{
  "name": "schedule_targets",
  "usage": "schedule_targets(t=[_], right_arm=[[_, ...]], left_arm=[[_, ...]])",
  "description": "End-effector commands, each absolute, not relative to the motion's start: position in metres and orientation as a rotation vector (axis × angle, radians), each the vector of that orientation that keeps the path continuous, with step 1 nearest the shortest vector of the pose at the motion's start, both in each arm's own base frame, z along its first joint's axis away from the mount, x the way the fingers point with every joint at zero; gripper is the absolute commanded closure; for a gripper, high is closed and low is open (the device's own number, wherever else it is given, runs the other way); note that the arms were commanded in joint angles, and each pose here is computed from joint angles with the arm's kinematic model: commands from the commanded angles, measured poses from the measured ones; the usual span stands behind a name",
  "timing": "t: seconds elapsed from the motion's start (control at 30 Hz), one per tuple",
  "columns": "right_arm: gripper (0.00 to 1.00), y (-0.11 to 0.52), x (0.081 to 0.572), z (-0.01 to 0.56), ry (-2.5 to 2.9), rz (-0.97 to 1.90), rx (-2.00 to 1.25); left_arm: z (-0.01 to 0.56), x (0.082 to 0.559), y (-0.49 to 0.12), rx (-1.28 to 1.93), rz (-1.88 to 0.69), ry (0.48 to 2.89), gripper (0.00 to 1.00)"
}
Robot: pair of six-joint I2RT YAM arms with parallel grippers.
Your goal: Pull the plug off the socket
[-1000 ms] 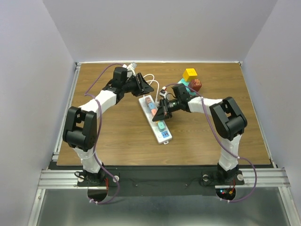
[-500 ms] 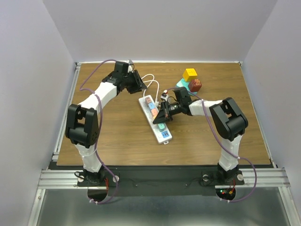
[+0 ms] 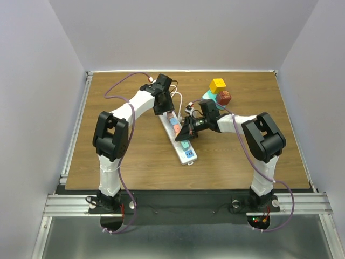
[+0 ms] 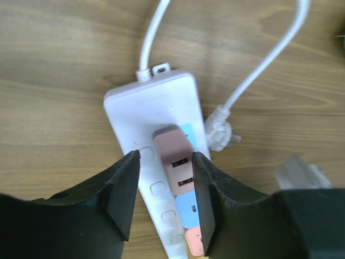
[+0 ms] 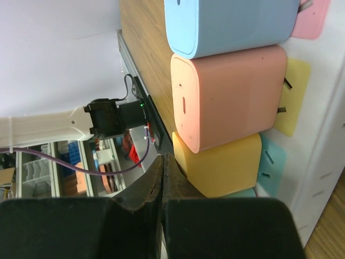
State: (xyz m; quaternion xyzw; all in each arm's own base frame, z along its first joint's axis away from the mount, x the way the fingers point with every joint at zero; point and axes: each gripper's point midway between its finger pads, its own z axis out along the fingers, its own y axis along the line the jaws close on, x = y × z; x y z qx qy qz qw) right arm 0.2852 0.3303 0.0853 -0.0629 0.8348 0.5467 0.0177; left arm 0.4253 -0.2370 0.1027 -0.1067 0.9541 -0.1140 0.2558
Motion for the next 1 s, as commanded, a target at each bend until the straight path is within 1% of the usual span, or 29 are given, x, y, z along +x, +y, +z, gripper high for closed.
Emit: schedule_targets(t=[0.0, 0.17, 0.4, 0.6, 0.7, 0.73, 0.8, 0.83, 0.9, 0.93, 0.97], right_arm=[[1.0, 0.316, 0.294, 0.056, 2.67, 1.462, -0.123], [1.0, 0.317, 0.292, 0.05, 2.697, 1.427, -0.138], [1.0, 0.32, 0.29, 0.047, 2.712, 1.432, -0.142], [1.0, 0.324, 0.298, 0.056, 2.701, 1.439, -0.14], [1.0, 0.325, 0.301, 0.06, 2.695, 1.434, -0.16], [1.0, 0.325, 0.301, 0.059, 2.699, 1.434, -0.165], [1.0, 0.325, 0.296, 0.059, 2.709, 1.459, -0.181], [1.0, 0.324, 0.294, 0.057, 2.715, 1.459, -0.179], [0.99, 0.321, 0.288, 0.054, 2.723, 1.453, -0.196], [1.0, 0.319, 0.287, 0.051, 2.726, 1.441, -0.198], [1.0, 0.317, 0.284, 0.048, 2.735, 1.437, -0.199]], left_arm=[[0.137, 0.432, -0.22, -0.414, -0.222, 2.505, 0.39], [0.138, 0.433, -0.236, -0.393, -0.25, 2.523, 0.37], [0.114, 0.418, -0.259, -0.347, -0.281, 2.607, 0.37], [0.104, 0.418, -0.258, -0.353, -0.236, 2.627, 0.36], [0.098, 0.426, -0.258, -0.387, -0.201, 2.628, 0.38], [0.096, 0.427, -0.258, -0.396, -0.191, 2.629, 0.41], [0.09, 0.43, -0.26, -0.423, -0.176, 2.642, 0.53], [0.088, 0.43, -0.26, -0.433, -0.172, 2.649, 0.65], [0.084, 0.429, -0.261, -0.459, -0.166, 2.66, 0.8], [0.083, 0.427, -0.259, -0.472, -0.154, 2.664, 0.95], [0.082, 0.426, -0.258, -0.481, -0.145, 2.669, 1.0]])
